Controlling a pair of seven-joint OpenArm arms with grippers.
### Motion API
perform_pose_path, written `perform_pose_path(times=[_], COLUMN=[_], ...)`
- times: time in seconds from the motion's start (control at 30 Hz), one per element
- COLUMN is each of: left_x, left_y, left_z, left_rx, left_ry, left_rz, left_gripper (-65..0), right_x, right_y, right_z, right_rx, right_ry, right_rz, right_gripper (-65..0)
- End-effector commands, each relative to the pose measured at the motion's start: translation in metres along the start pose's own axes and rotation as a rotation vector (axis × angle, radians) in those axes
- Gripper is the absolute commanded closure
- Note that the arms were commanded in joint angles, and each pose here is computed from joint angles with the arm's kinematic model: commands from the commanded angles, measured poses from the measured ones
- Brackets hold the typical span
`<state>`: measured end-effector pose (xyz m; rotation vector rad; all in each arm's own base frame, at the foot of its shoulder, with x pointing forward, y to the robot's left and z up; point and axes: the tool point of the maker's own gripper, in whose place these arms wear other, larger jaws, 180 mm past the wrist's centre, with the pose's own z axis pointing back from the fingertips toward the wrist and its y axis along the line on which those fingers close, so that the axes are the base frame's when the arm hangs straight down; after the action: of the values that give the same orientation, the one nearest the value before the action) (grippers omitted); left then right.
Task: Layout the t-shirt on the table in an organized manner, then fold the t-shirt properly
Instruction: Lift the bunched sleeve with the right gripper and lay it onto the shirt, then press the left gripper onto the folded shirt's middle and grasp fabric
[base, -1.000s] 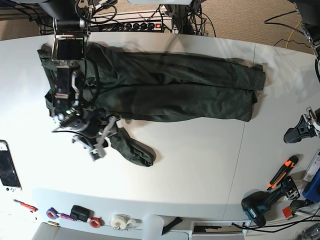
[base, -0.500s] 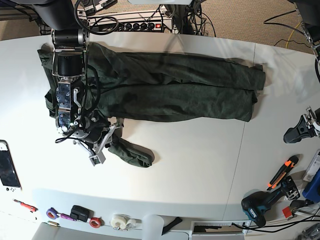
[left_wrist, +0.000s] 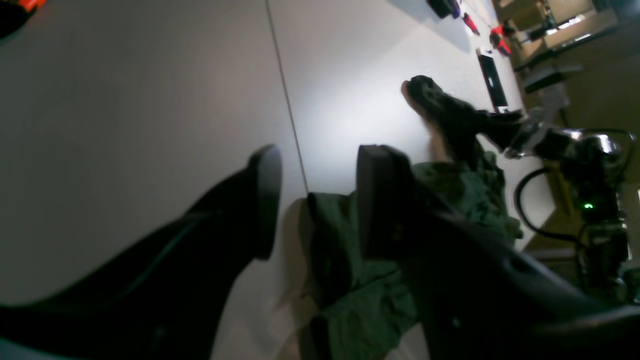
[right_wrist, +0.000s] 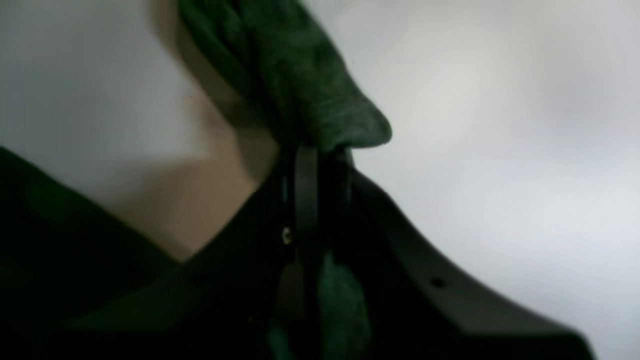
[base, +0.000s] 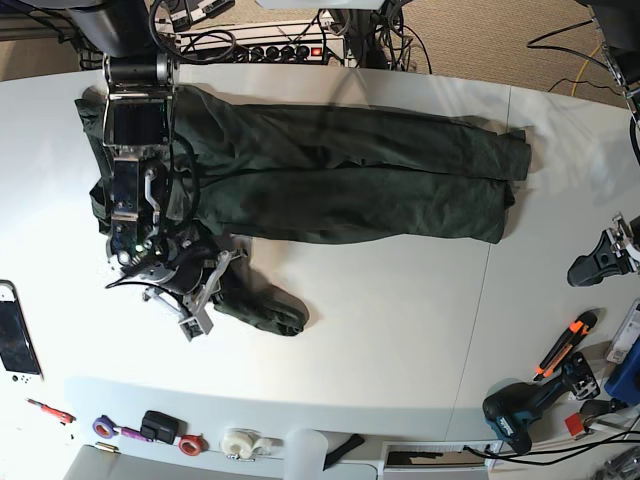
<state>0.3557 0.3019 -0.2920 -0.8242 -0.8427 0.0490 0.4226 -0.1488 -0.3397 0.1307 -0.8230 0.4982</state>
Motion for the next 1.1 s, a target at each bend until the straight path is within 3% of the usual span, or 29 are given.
perform_pose_path(times=[0.0,0.17,0.4,0.57,0.77,0.9,1.07], left_x=[0.025,0.025,0.025,0.024,0.015,-0.003,-0.030], left_y=[-0.006,-0.006,-0.006,-0.006,-0.012,-0.029,-0.054], left_z=[0.010,0.010,0.010,0.009,-0.006,-0.041,-0.081], left_rx=[-0.005,-0.005,-0.005,-0.007,-0.045,-0.132,-0.234], left_ry=[-0.054,-0.054,-0.054,-0.054,-0.058,-0.079,-0.062], left_rz=[-0.044,-0.044,-0.044,-0.042,-0.017,0.044,0.105], left_gripper=[-26.0,-26.0,-26.0,-26.0,-26.0,-26.0,-26.0], right_x=[0.029,0.045,0.019,-0.003,-0.022,-0.024,-0.026], right_y=[-0.003,0.038,0.095,0.122,0.127,0.128,0.120], right_z=[0.014,0.063,0.114,0.128,0.127,0.127,0.126], right_rx=[-0.018,-0.007,0.027,0.089,0.103,0.107,0.062], right_ry=[-0.086,-0.163,-0.189,-0.169,-0.113,-0.109,-0.098], right_rz=[0.039,0.125,0.208,0.190,0.176,0.173,0.194], right_gripper=[0.0,0.0,0.0,0.0,0.0,-21.6,-22.1])
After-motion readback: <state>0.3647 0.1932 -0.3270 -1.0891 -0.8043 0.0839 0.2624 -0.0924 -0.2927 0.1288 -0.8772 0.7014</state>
